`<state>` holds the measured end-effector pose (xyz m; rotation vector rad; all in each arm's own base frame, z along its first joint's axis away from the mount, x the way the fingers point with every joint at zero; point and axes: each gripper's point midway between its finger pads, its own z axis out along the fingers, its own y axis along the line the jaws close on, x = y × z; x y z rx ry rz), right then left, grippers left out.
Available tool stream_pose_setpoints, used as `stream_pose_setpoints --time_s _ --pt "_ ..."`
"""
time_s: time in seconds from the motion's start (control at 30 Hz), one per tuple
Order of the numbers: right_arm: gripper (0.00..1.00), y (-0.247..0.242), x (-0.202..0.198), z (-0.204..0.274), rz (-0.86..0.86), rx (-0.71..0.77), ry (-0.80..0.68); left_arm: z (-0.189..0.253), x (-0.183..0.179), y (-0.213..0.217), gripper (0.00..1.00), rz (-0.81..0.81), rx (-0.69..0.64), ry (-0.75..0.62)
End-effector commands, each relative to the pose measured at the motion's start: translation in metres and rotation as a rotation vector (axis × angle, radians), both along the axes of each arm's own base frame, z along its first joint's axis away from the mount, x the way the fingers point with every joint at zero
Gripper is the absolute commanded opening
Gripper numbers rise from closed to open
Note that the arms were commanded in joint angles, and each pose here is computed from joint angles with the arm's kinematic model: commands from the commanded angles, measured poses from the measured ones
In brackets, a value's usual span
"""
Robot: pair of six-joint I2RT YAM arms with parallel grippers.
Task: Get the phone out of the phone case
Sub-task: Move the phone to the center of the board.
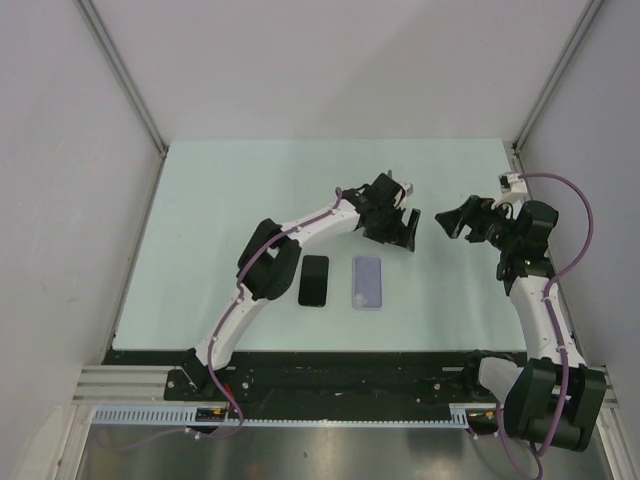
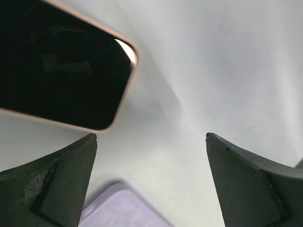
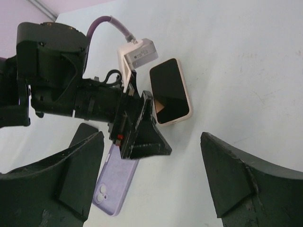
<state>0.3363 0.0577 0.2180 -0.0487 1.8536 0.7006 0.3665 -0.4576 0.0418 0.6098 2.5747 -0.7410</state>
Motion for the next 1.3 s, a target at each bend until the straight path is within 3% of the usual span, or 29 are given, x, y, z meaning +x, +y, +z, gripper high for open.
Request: stream_pose_setpoints --time_s 0.0,0.13,0.3,0.53,0.73,0.93,1.27 --pt "0.87 -0.012 0.007 0.011 -0.049 -0.015 -0.045 0.031 -0.018 -0.050 1.00 -0.112 -0.173 0.023" --pt "0.88 -0.018 0.009 0.003 -0.066 -0.029 -0.026 0.059 -0.006 -0.048 1.00 -0.114 -0.230 -0.002" --pt "0.87 -0.022 0.015 -0.007 -0.069 -0.059 -0.014 0.128 0.002 -0.027 1.00 -0.120 -0.323 -0.064" --pt "0.87 -0.007 0.022 -0.010 0.012 -0.141 -0.047 0.190 0.005 0.041 1.00 -0.146 -0.362 -0.180" --pt "0.87 0.019 0.040 -0.030 0.131 -0.223 0.025 0.201 0.025 0.127 1.00 -0.082 -0.320 -0.262" --pt "0.87 0.053 0.064 -0.055 0.329 -0.334 0.089 0.181 0.030 0.208 1.00 -0.050 -0.386 -0.178" --pt "0.89 0.089 0.106 -0.114 0.392 -0.500 0.197 0.183 0.024 0.298 1.00 0.029 -0.304 -0.330"
